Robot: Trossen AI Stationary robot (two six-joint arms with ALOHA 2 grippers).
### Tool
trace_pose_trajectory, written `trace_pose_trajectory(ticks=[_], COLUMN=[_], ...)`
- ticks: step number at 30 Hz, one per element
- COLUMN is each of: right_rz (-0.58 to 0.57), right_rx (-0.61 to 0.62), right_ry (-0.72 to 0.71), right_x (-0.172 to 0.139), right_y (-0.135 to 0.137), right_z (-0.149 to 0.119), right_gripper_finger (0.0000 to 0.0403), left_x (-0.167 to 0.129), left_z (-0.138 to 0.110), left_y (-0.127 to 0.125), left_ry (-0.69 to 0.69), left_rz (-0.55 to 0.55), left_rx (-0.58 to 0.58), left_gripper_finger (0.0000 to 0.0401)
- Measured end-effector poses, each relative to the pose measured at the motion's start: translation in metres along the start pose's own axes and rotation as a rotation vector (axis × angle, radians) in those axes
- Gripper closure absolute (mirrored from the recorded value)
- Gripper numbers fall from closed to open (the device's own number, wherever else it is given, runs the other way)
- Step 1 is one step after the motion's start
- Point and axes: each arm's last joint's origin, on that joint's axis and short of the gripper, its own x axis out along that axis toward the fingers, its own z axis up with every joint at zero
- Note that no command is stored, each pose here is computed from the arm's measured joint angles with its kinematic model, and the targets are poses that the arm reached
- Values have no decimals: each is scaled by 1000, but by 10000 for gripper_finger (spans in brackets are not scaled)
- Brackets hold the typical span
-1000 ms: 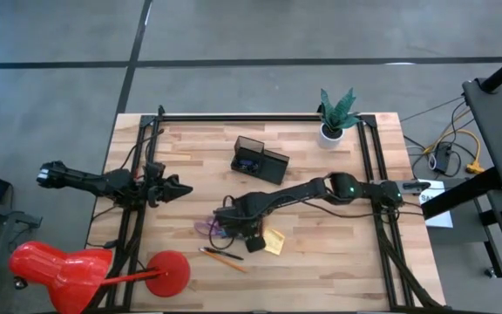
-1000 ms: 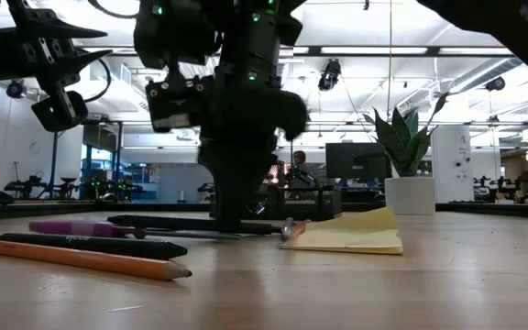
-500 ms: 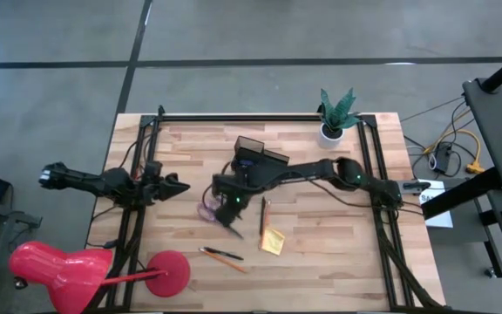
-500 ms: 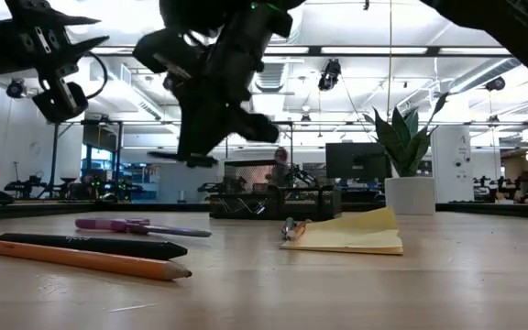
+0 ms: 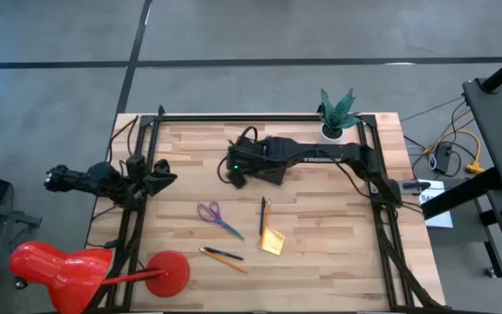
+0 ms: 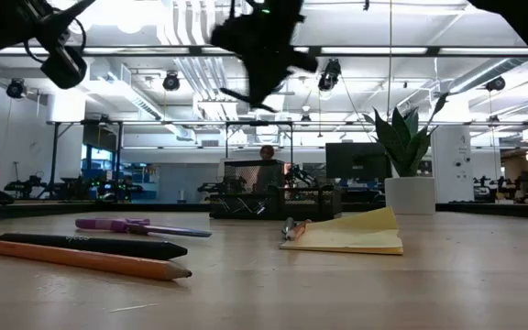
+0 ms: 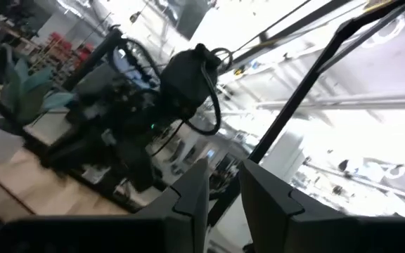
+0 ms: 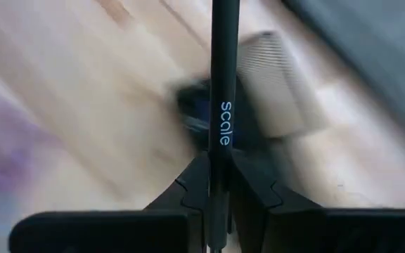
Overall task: Pick and place office supplies into organizer
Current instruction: Put the center black pen into the desk organizer
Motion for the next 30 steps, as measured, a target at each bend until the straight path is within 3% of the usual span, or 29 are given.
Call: trace_pose_trajectory(ticks=[8, 12, 16, 21, 25, 30], right_rz=[-458, -653, -747, -815, -738, -721], right_rx=[-868, -1161, -1403, -1440, -1463, -1476], right_ry=[24, 96, 244, 335, 365, 369], right_x=[-5, 7, 29, 61, 76, 77], right_y=[-18, -20, -27, -33, -30, -25], right_z=[-3, 1, 6, 8, 5, -1], right_gripper_finger=[374, 374, 374, 374, 374, 374], left_x=[0, 0, 0, 0, -1, -1], left_z=[-1, -1, -1, -1, 0, 0], left_y=[1, 1, 1, 1, 2, 2], left_ry=[11, 3, -9, -11, -14, -15], left_rz=[8, 10, 26, 27, 29, 30], left_rx=[8, 6, 7, 3, 2, 1], left_gripper_finger=[335, 335, 335, 335, 335, 335])
